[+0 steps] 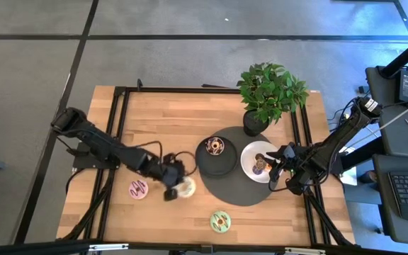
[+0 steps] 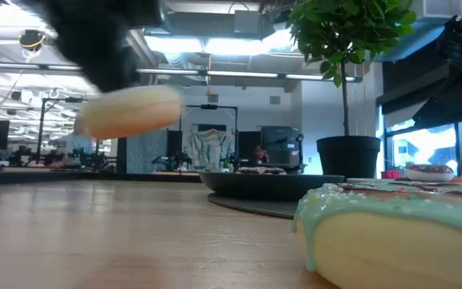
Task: Pick & Place donuts
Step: Put the large white donut on the black plate, then put the large pink donut on the black plate
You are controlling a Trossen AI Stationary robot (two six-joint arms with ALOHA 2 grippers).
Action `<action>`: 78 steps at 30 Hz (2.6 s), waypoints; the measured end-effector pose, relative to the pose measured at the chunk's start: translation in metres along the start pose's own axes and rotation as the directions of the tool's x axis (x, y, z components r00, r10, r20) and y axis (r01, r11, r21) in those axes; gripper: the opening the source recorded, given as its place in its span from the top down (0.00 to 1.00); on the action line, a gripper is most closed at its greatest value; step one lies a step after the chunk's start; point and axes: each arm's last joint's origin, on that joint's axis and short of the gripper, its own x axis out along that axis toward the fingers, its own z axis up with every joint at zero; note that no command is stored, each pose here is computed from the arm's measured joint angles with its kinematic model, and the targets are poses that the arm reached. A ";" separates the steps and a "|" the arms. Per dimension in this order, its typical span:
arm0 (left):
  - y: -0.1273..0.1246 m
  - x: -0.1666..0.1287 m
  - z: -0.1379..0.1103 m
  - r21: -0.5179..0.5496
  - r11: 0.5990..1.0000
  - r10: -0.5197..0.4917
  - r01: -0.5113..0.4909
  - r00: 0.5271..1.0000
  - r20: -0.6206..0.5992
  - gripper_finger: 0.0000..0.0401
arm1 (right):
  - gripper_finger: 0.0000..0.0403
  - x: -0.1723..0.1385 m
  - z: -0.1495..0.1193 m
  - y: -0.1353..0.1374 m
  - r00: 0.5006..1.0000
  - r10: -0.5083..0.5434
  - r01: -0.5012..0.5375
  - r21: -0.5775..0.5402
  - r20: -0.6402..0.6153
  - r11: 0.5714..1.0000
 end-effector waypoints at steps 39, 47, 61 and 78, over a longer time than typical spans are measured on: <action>0.098 0.073 0.054 -0.325 0.944 0.096 -0.050 0.987 0.126 0.96 | 0.66 0.000 0.000 0.001 1.000 0.005 -0.005 -0.024 0.009 1.000; 0.098 0.073 0.054 -0.327 0.944 0.098 -0.051 0.987 0.131 0.95 | 0.66 0.000 0.000 0.001 1.000 0.005 -0.005 -0.025 0.009 1.000; 0.098 0.073 0.055 -0.336 0.940 0.099 -0.049 0.986 0.133 0.87 | 0.66 0.000 0.000 0.001 1.000 0.005 -0.005 -0.025 0.009 1.000; 0.099 0.072 0.055 -0.337 0.940 0.101 -0.051 0.986 0.134 0.64 | 0.66 0.000 0.000 0.001 1.000 0.005 -0.005 -0.030 0.008 1.000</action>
